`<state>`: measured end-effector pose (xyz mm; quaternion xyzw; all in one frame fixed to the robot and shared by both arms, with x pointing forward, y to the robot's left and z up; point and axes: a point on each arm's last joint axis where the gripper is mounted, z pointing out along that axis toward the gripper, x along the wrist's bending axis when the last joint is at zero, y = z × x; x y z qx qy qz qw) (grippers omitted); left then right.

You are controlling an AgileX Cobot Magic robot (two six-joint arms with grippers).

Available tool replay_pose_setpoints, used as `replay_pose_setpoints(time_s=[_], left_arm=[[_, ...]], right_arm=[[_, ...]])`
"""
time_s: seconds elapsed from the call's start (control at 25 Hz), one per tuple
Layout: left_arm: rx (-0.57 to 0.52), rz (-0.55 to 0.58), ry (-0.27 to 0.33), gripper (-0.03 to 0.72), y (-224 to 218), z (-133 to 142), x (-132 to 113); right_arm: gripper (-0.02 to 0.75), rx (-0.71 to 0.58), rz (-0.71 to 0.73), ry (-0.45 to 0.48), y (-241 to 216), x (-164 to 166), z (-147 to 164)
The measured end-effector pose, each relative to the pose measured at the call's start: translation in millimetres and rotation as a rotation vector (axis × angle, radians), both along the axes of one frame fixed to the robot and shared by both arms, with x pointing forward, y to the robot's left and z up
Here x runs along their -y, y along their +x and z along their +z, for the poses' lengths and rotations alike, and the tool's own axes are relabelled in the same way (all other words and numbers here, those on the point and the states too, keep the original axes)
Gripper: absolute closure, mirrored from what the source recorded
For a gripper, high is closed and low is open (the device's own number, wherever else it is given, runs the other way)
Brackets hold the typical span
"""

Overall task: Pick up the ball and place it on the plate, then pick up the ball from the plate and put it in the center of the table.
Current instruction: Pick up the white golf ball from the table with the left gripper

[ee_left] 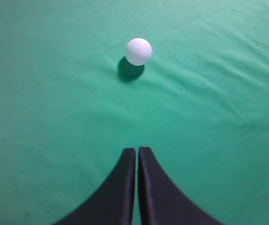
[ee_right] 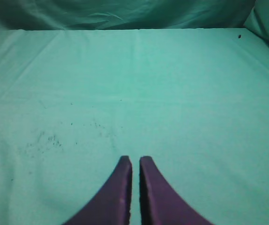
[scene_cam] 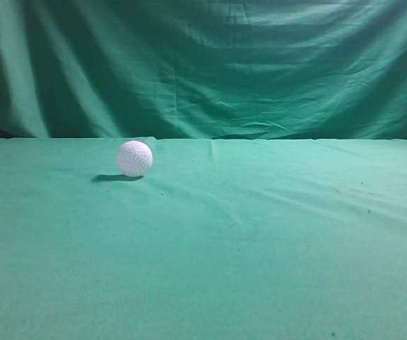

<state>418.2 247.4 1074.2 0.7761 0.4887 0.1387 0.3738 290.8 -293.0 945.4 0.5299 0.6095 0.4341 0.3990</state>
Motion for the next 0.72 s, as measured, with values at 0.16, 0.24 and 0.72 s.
replay_pose_setpoints(time_s=[0.16, 0.24, 0.72], left_arm=[[-0.011, -0.118, 0.049, 0.688, 27, -6, 28], [-0.027, -0.150, 0.086, 0.688, 42, -11, 43], [-0.111, -0.250, 0.293, 0.688, 119, -37, 119]], right_arm=[[0.687, 0.000, 0.000, 0.000, 0, 0, 0], [0.687, 0.000, 0.000, 0.000, 0, 0, 0], [0.687, 0.000, 0.000, 0.000, 0, 0, 0]])
